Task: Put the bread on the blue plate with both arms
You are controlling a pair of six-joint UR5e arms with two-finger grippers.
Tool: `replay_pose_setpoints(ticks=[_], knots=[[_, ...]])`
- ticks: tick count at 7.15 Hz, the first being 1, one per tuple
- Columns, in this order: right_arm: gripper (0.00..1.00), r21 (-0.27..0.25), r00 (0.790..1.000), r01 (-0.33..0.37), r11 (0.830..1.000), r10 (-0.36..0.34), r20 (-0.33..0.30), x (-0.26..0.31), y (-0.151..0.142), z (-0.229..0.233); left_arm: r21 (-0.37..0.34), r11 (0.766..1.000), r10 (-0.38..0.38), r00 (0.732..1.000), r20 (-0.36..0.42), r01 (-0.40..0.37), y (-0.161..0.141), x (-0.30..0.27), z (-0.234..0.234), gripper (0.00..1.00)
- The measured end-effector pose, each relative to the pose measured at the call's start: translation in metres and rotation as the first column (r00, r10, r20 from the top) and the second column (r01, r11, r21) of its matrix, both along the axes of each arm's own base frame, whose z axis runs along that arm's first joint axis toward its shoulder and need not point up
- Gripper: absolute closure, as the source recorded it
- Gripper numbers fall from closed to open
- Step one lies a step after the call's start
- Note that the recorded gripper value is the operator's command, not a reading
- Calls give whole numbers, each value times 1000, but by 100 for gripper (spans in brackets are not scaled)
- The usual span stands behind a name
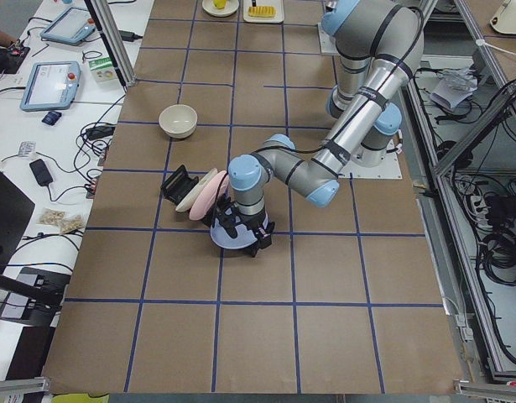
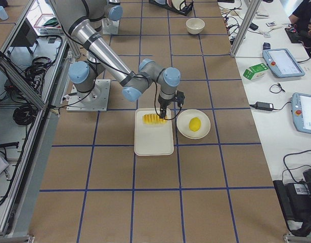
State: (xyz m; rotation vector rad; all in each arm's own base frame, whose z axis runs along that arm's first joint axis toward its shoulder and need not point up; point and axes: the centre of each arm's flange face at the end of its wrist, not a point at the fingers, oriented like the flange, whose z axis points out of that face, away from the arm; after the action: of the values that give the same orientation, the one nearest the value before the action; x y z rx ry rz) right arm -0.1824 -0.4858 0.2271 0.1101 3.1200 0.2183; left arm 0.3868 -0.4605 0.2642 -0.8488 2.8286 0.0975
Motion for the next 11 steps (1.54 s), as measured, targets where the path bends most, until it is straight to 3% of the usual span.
replay_pose_setpoints(ticks=[2,4,5,6,7,8,11], knots=[[0,50,1000,13,999,-13,-5,-13,3,-19,-7,1000,2,1000,7,-2,-2,5,4,61],[0,77,1000,23,997,-24,4,-16,4,-33,-12,1000,3,1000,3,-3,-5,7,3,61],[34,89,1000,25,996,-26,12,-17,4,-40,-10,1000,3,1000,-4,-3,-5,7,-1,61],[75,95,999,27,995,-29,17,-17,3,-44,-9,1000,3,1000,-8,-3,-6,8,-4,70],[100,96,999,29,995,-31,21,-17,3,-46,-12,1000,2,1000,-11,-2,-7,8,-5,80],[100,97,999,30,995,-32,26,-16,3,-46,-20,1000,2,1000,-14,-2,-8,9,-4,91],[100,94,999,32,995,-34,25,-16,2,-36,-37,999,0,1000,-25,-1,-10,8,-4,100]])
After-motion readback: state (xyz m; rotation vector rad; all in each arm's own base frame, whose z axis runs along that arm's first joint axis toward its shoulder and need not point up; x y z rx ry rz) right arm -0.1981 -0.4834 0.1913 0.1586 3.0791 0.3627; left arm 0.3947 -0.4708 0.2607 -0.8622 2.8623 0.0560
